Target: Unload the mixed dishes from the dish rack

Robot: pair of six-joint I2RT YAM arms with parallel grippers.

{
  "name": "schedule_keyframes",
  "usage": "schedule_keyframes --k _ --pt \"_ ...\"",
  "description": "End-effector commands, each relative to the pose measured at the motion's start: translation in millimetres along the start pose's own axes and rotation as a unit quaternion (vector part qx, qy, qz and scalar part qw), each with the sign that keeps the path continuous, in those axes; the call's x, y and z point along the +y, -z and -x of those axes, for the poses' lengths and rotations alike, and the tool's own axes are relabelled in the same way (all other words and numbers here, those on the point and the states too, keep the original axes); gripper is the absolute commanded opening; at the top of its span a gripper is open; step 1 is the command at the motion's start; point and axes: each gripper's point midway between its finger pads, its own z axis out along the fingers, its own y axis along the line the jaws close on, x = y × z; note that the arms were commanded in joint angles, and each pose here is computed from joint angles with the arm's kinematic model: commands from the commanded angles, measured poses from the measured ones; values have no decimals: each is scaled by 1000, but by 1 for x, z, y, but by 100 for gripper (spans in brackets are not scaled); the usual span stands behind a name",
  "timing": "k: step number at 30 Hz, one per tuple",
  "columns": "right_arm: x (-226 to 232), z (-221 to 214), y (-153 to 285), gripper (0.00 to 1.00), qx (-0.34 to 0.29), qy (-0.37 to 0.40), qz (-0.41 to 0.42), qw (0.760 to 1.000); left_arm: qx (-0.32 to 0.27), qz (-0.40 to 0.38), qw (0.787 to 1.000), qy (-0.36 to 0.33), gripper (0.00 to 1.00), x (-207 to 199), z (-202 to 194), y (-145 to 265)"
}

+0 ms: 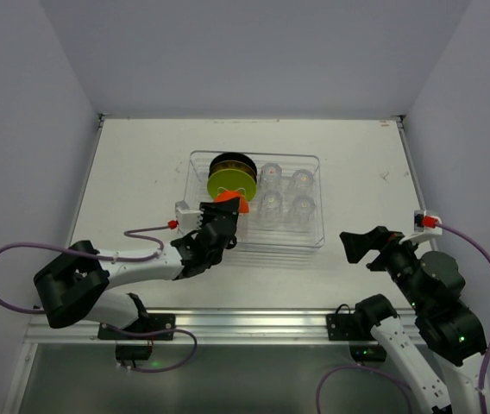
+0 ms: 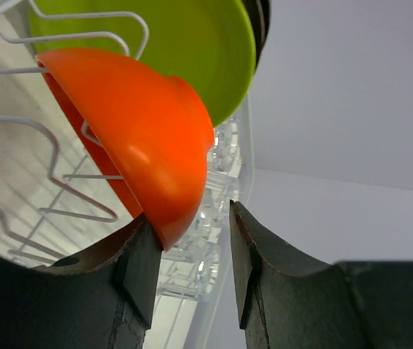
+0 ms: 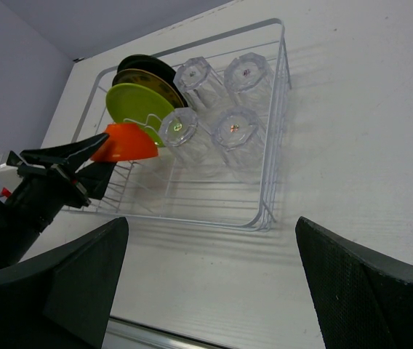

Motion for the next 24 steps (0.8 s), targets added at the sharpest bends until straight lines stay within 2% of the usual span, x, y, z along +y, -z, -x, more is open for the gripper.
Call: schedule_keyframes --k 1,9,11,17,21,24 --pt "5 3 -1 99 -4 7 13 1000 -37 -77 995 60 43 -56 18 8" --pt "6 3 -1 99 -2 9 14 1000 -40 -67 995 63 44 -49 19 6" --pt "6 2 -1 99 -1 9 15 1000 -42 -58 995 64 36 -40 17 3" --pt "6 3 2 99 1 9 15 1000 -38 -32 996 70 34 -15 11 -5" --pt "7 5 3 99 -1 10 15 1000 -42 -31 996 68 30 -12 11 -7" --pt "7 4 3 99 1 11 16 1000 -49 -33 996 68 23 -11 14 -8"
